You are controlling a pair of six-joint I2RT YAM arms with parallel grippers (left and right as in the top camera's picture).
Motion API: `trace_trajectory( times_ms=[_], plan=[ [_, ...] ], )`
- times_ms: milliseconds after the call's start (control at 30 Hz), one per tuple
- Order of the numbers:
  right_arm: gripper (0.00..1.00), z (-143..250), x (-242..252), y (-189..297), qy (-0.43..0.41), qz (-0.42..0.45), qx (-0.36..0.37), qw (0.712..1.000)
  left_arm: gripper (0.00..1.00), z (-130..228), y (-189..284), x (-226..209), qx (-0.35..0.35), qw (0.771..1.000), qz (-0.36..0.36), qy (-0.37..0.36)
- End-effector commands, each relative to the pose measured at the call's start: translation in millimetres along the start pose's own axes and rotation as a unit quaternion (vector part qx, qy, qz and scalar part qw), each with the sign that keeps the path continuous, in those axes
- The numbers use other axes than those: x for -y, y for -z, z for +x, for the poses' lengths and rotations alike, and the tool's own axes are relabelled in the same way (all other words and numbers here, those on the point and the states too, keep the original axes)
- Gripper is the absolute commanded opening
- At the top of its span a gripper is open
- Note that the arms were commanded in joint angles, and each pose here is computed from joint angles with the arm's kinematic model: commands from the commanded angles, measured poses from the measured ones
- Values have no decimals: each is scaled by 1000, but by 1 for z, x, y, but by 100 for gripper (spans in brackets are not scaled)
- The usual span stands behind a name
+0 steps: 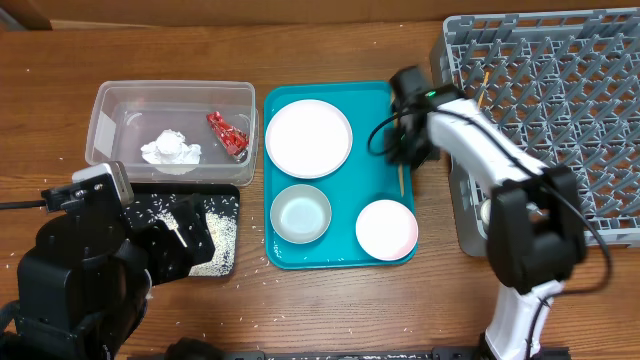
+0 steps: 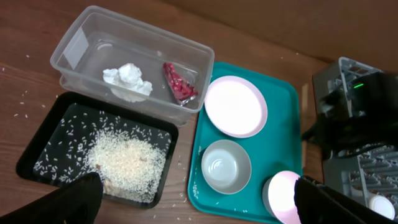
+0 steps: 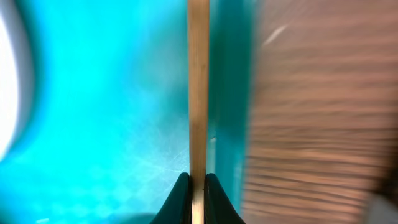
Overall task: Sort waste into correct bins and load items into the dishwasher
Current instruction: 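Grasp the second wooden chopstick on the teal tray with the right gripper, then place the second chopstick into the dish rack with the right gripper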
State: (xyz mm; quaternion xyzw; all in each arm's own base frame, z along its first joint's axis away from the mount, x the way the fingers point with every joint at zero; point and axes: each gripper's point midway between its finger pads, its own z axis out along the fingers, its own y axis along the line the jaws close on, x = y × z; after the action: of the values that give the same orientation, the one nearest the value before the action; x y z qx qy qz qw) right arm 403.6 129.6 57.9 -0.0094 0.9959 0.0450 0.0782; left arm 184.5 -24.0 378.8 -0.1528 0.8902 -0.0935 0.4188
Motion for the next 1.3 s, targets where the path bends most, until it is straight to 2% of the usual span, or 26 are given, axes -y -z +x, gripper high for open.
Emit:
trace_trajectory(
  times_ms=[0, 167, 267, 433, 600, 633, 667, 767, 900, 1067, 1133, 1200, 1267],
  plan=[
    [4, -50, 33, 99, -46, -12, 136, 990, 100, 0, 3, -1, 0, 1000, 0, -1],
    [4, -57, 95, 124, -67, 13, 166, 984, 100, 0, 3, -1, -1, 1000, -1, -1],
    [4, -54, 115, 116, -32, 29, 153, 987, 100, 0, 3, -1, 0, 1000, -1, -1],
    [4, -51, 110, 105, 43, 41, 136, 989, 100, 0, 3, -1, 0, 1000, -1, -1],
    [6, -51, 130, 98, 61, 138, 120, 981, 100, 2, 3, 1, -5, 1000, 6, -1],
    [16, -51, 130, 98, 62, 141, 119, 981, 100, 2, 3, 2, -8, 1000, 10, -1],
    [41, -52, 125, 97, 61, 129, 120, 982, 100, 3, 3, 3, -8, 1000, 11, -1],
    [54, -52, 108, 101, 57, 99, 126, 985, 100, 2, 3, 3, -8, 1000, 10, -1],
    [56, -50, 82, 121, 37, 69, 140, 987, 100, 2, 3, 3, -8, 1000, 10, -1],
    [55, -28, 22, 151, 60, -37, 127, 989, 100, 2, 3, 3, -7, 1000, 10, -1],
    [54, -13, 14, 151, 42, -44, 103, 993, 100, 2, 3, 3, -8, 1000, 10, -1],
    [48, 3, 7, 145, 15, -60, 67, 996, 100, 2, 3, 2, -6, 1000, 8, -1],
    [47, 23, -2, 133, 3, -76, 22, 997, 100, 2, 3, 1, -5, 1000, 7, -1]
  ],
)
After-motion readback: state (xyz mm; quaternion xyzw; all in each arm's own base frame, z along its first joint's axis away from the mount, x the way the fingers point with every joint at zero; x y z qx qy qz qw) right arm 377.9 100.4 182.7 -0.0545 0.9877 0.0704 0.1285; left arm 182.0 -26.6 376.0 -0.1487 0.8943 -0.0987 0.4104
